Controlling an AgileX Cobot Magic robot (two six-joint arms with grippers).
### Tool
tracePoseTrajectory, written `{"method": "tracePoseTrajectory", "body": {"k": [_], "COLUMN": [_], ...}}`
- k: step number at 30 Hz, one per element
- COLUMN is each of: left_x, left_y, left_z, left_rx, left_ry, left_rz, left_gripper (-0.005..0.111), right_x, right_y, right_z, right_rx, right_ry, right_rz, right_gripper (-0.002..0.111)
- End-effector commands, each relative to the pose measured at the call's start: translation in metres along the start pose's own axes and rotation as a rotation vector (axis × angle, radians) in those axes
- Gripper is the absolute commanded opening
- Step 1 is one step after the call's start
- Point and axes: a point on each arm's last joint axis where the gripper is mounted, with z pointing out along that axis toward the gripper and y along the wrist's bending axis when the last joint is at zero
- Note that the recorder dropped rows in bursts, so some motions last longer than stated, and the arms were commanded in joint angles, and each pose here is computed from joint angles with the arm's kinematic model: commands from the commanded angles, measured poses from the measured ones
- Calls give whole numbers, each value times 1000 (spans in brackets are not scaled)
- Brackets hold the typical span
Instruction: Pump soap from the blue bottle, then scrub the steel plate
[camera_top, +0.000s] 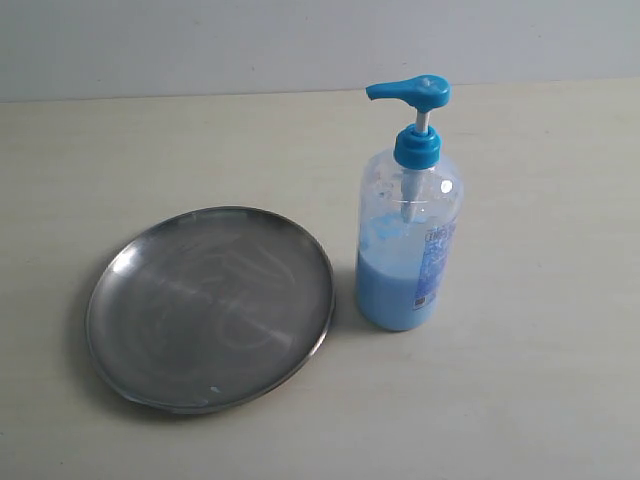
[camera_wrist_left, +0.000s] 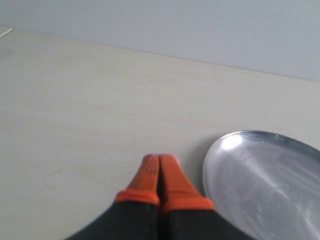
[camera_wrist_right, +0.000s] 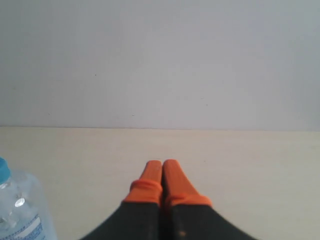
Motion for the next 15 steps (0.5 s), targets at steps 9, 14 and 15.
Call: {"method": "tracePoseTrajectory", "body": {"k": [9,14,15], "left_x": [0,0,0], "left_y": [0,0,0], "left_z": [0,0,0], "left_rx": [0,0,0], "left_ry": [-11,-11,-11], "left_rz": [0,0,0], "left_gripper": [0,0,0], "right_x": [-36,-48,-51], "right_y": [0,0,0], "right_z": [8,10,11], "right_rx": [4,4,4], "right_ry": [-42,-56,-56], "right_rz": [0,0,0], "right_gripper": [0,0,0]}}
